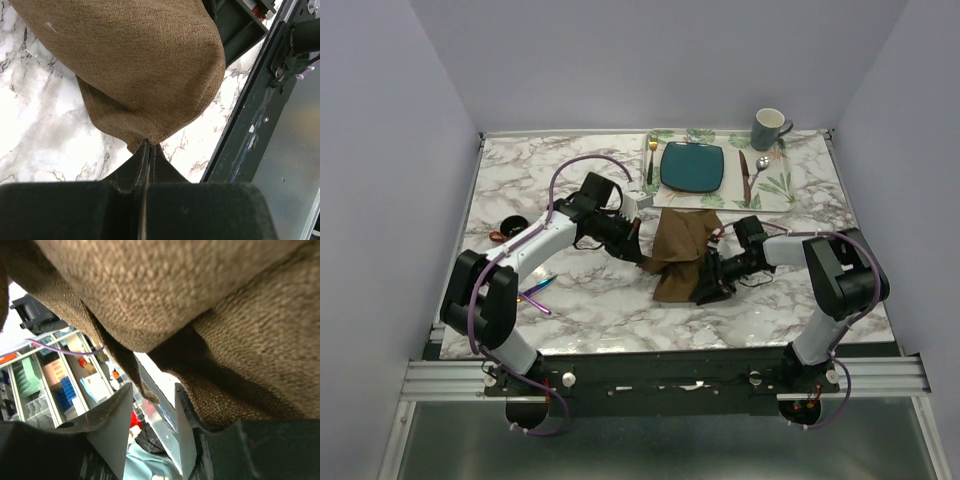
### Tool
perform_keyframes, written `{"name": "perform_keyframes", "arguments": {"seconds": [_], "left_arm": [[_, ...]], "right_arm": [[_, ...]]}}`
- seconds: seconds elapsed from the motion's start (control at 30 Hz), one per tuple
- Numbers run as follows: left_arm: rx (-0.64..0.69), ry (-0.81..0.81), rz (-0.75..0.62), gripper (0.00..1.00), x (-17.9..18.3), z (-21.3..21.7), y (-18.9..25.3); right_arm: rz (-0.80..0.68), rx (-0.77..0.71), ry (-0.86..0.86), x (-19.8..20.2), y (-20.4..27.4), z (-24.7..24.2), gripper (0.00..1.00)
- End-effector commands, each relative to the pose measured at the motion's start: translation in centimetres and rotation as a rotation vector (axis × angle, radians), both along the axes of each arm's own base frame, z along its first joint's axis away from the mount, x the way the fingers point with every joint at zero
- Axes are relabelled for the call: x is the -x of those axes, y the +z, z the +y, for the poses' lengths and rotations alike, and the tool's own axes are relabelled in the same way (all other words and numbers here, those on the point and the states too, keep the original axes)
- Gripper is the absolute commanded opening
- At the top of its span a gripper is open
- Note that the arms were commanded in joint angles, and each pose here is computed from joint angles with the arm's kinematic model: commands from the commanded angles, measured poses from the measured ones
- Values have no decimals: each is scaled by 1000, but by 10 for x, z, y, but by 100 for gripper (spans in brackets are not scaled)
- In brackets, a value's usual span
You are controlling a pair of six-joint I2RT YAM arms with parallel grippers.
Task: Fold the napkin into a case and place the utensils inside
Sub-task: Pick up the crumpled napkin from the center of the board.
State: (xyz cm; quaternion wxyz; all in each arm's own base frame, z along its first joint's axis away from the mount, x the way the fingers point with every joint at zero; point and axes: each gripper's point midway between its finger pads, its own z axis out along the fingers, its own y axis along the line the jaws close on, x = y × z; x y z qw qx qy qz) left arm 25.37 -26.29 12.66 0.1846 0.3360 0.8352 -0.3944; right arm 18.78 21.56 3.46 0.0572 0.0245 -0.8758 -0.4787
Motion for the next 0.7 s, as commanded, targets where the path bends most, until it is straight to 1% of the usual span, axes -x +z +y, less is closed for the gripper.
{"name": "perform_keyframes", "arguments": {"seconds": [0.0,0.03,0.07,0.13,0.17,0.2,0.23,0.27,0.3,0.33,0.37,0.4,0.43,0.47,0.5,0.53,0.57,0.6,0.63,0.67], "left_arm": [[59,0,-13,0,1,1,15],[59,3,-13,0,1,2,14],[62,6,-12,0,0,3,15],[68,33,11,0,-1,7,17],[62,39,21,0,-1,9,18],[59,54,22,0,-4,15,19],[56,63,3,0,-7,18,26],[30,59,-3,0,-6,26,26],[13,67,-19,0,-8,32,30],[-9,93,-68,0,-17,41,40],[-44,80,-87,0,-14,50,43],[-63,89,-112,0,-17,56,48],[-75,119,-171,0,-28,67,66],[-107,131,-167,0,-26,77,70],[-112,128,-206,0,-30,84,78],[-109,160,-265,0,-37,90,100],[-150,219,-307,0,-47,105,108],[-161,251,-347,0,-53,112,118],[-166,283,-416,0,-58,119,139],[-191,316,-457,0,-64,127,149]], "right_arm": [[-23,-43,-15,-14,8,9,38],[-24,-53,-15,-15,12,10,33],[-35,-69,-12,-16,19,11,23],[-42,-114,7,-12,32,13,13],[-38,-120,15,-7,41,12,6],[-55,-139,30,-7,52,13,3],[-102,-143,64,-5,57,11,1],[-64,-126,76,5,65,7,1],[-126,-118,97,2,79,5,1],[-195,-113,138,2,84,0,1],[-169,-83,153,11,91,-7,1],[-219,-37,161,10,95,-14,1],[-319,-15,183,-1,104,-22,1],[-318,29,192,4,108,-30,1],[-378,128,202,-4,104,-44,1],[-460,148,136,-21,123,-54,1],[-517,175,117,-31,134,-60,1],[-562,269,105,-41,137,-74,1],[-618,312,103,-50,146,-85,1],[-681,345,86,-62,167,-92,1]]}}
